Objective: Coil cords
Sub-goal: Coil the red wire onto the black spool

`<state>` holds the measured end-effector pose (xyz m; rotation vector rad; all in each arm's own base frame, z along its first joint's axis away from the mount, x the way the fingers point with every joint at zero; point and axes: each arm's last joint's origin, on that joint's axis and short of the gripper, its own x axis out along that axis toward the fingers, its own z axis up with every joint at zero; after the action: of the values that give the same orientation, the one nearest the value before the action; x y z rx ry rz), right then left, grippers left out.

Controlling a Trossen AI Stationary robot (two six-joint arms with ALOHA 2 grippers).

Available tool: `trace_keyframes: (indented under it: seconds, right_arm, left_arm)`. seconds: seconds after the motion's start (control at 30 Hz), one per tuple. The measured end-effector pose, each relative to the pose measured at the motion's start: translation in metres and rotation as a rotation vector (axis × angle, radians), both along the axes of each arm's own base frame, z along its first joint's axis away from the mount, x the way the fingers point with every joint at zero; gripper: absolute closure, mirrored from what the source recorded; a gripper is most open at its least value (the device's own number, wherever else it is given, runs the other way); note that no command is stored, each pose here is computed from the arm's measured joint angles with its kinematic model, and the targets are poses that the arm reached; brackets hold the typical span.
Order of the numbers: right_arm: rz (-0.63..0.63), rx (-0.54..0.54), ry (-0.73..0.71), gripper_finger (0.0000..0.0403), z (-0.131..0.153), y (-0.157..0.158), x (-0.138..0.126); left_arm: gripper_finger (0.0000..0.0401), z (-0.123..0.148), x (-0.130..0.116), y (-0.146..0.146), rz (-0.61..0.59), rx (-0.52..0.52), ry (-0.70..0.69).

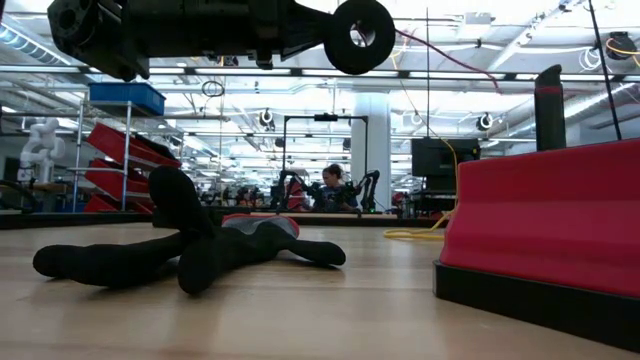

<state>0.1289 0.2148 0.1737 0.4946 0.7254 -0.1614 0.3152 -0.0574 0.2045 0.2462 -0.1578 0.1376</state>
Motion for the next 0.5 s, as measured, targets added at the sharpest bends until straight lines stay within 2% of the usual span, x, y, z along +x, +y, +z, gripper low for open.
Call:
trace_keyframes:
  seconds: [0.1,0.2,0.3,0.5]
  right_arm:
    - [0.031,0.071,-0.084,0.0339,0.005,0.011,0.008]
    - [0.001,0.095,-0.140,0.0339,-0.001,0.018,0.019]
    - [0.002,0.115,-0.097,0.0339,-0.010,0.020,0.023]
    - [0.006,0.152,-0.074,0.0339,-0.014,0.026,0.013]
  left_arm:
    - [0.0401,0.000,0.000,0.000,-0.002,0.000,0.000]
    - [0.0401,0.000,0.000,0.000,-0.006,0.001,0.000]
    - [0.0401,0.000,0.000,0.000,-0.006,0.001,0.000]
    - [0.0401,-0.002,0.000,0.000,-0.006,0.004,0.022]
